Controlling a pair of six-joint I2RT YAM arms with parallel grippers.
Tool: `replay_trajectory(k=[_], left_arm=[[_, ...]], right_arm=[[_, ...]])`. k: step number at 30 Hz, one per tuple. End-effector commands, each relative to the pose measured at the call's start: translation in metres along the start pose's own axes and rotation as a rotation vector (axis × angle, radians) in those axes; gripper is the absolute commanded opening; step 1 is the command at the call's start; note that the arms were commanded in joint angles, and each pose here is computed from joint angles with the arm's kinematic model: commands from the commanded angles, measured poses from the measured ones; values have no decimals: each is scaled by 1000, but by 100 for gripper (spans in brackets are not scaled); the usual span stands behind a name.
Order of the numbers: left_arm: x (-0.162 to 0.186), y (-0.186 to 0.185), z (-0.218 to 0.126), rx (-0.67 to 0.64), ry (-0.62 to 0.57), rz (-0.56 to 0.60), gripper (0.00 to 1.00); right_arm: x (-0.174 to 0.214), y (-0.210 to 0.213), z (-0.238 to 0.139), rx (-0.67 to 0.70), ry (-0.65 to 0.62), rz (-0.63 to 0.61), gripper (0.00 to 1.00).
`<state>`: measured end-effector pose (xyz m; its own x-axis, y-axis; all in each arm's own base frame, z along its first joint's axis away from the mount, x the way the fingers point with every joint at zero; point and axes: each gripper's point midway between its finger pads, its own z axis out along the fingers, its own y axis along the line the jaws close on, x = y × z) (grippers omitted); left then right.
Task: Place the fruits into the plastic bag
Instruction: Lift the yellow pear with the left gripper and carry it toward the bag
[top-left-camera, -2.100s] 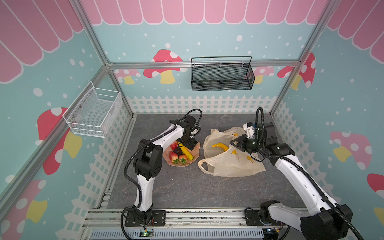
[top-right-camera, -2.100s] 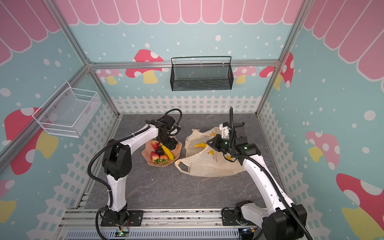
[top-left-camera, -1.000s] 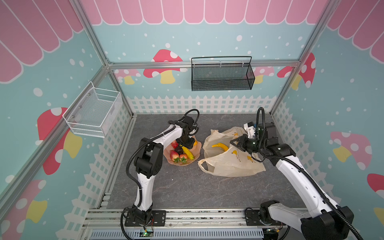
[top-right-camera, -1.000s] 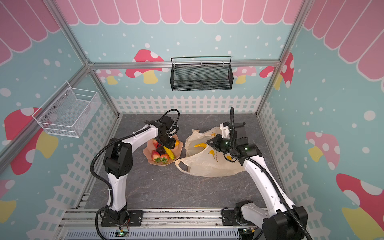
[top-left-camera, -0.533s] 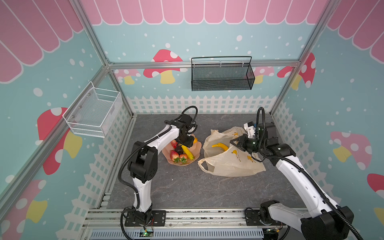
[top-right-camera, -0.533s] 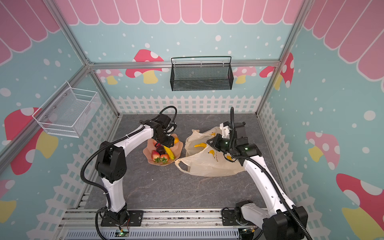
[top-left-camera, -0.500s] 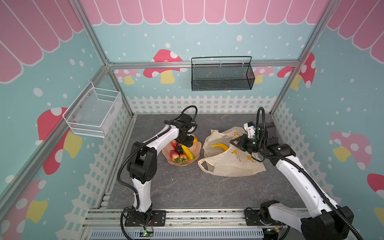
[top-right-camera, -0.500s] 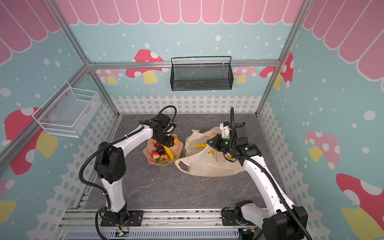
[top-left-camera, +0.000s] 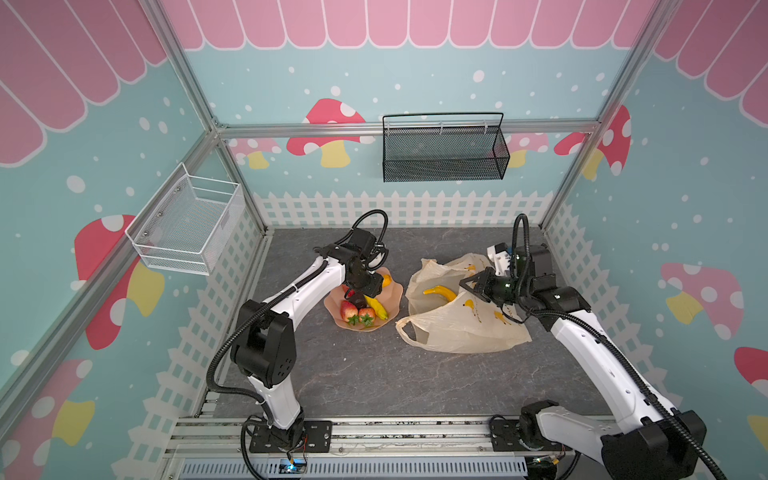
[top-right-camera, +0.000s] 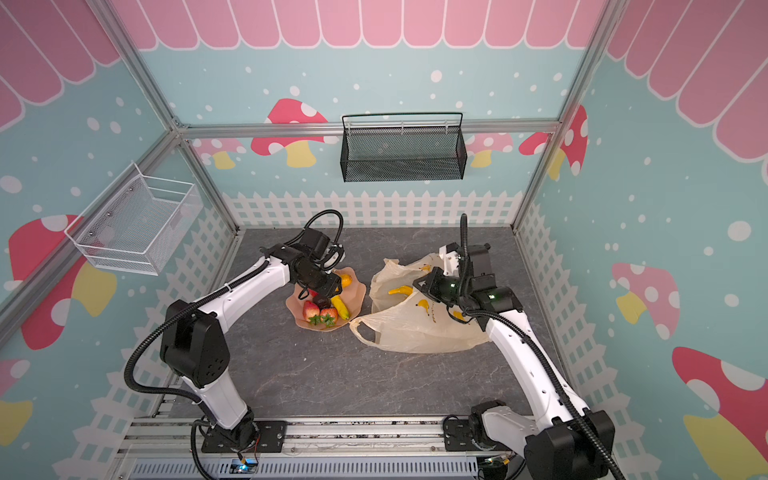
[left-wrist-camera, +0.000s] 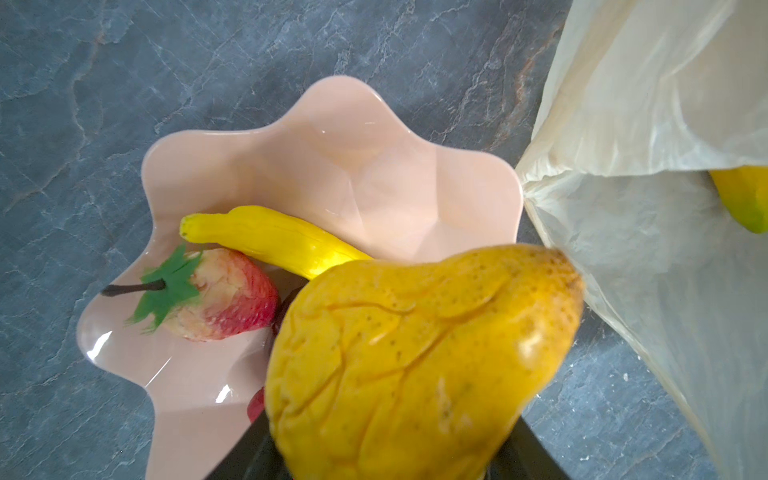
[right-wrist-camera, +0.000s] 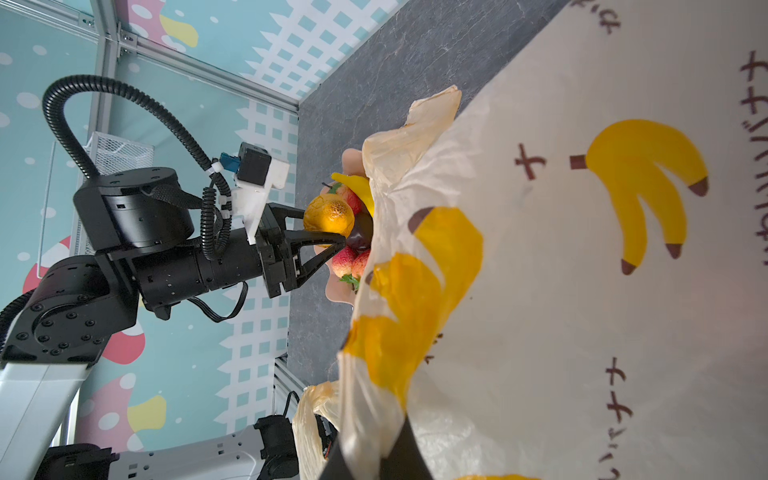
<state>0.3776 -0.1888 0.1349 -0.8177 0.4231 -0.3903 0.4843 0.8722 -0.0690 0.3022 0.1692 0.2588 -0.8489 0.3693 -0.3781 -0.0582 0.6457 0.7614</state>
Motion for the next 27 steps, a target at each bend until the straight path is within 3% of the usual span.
replay_trajectory(k=[1, 13, 27], left_arm=[[-5, -5, -15, 24, -56, 35, 48], [16, -45, -37, 83, -78, 221, 44], [31, -126, -16, 87, -3, 486, 43]], right_arm=[[0, 3, 1, -14, 2, -4, 0], [1, 2, 2, -13, 6, -7, 0], [3, 2, 3, -20, 19, -15, 0]])
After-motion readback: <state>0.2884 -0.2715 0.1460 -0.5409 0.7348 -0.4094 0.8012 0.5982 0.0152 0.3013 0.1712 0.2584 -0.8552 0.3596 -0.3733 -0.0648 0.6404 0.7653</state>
